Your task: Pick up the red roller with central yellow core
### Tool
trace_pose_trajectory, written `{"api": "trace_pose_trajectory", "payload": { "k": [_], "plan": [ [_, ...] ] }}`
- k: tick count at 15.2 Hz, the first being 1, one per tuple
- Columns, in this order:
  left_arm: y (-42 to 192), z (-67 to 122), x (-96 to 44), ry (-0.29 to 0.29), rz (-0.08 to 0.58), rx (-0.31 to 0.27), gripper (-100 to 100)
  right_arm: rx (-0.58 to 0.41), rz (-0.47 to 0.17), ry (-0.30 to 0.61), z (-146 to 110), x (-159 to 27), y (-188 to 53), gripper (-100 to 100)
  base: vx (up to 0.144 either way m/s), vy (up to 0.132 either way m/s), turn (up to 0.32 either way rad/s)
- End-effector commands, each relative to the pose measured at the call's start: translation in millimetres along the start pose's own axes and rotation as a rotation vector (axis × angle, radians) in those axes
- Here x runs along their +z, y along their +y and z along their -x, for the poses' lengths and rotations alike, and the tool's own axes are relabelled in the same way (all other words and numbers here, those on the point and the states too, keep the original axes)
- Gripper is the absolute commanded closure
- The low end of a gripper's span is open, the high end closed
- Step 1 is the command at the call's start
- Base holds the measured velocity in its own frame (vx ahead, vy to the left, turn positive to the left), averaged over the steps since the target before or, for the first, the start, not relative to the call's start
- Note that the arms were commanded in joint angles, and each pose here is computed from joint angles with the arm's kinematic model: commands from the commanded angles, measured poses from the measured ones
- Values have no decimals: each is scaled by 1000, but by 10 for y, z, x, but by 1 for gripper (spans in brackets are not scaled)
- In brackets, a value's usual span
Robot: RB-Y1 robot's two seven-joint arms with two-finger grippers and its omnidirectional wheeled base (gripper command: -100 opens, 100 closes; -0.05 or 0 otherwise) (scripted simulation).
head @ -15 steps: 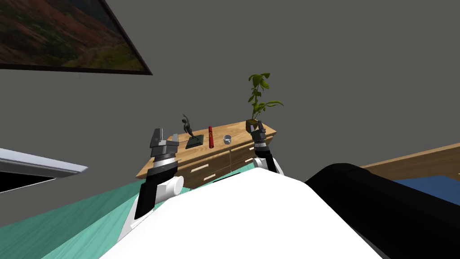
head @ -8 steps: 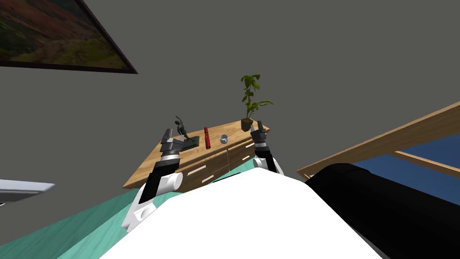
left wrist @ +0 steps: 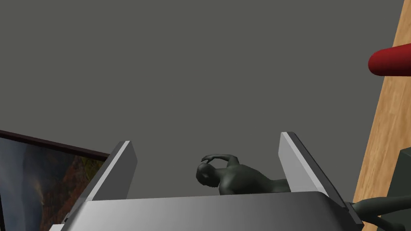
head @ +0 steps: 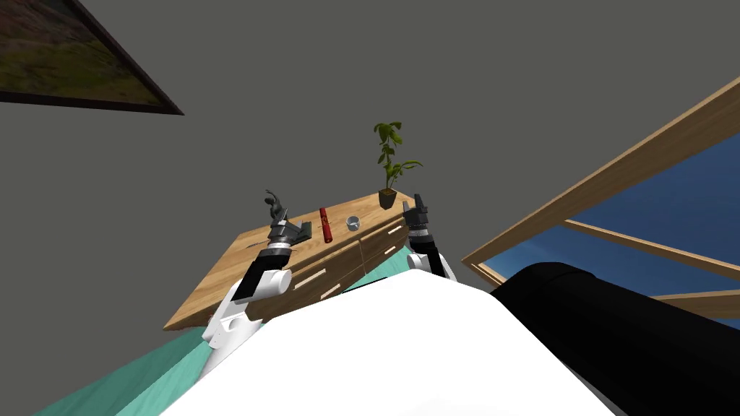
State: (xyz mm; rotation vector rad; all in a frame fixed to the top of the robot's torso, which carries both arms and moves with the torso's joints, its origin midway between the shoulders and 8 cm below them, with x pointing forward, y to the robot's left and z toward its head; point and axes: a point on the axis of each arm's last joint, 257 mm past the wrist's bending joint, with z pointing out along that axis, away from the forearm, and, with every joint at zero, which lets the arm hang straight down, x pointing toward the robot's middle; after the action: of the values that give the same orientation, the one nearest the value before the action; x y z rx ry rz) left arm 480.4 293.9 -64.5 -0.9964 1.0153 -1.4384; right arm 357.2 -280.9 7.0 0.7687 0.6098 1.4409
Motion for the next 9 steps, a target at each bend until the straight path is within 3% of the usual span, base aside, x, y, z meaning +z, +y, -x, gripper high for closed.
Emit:
{"api": "trace_pose_trajectory", "payload": {
  "k": [1, 2, 4, 5, 7, 8, 9],
  "plan": [
    [147, 70, 33, -11, 46, -25, -100, 0, 0, 0, 0, 0, 0, 0, -19, 7, -63],
    [212, 147, 126, -11, 79, -46, -100, 0, 0, 0, 1, 0, 0, 0, -22, 0, -179],
    [346, 208, 108, -26, 112, -58, -100, 0, 0, 0, 0, 0, 0, 0, -19, 2, -149],
    [415, 314, 197, -33, 145, -82, -100, 0, 0, 0, 1, 0, 0, 0, -18, -4, -202],
    [538, 370, 174, -50, 178, -93, -100, 0, 0, 0, 0, 0, 0, 0, -16, -1, -163],
    [635, 522, 251, -69, 217, -116, -100, 0, 0, 0, 1, 0, 0, 0, -15, -7, -272],
    [714, 555, 230, -82, 242, -130, -100, 0, 0, 0, 0, 0, 0, 0, -17, -5, -252]
  ]
}}
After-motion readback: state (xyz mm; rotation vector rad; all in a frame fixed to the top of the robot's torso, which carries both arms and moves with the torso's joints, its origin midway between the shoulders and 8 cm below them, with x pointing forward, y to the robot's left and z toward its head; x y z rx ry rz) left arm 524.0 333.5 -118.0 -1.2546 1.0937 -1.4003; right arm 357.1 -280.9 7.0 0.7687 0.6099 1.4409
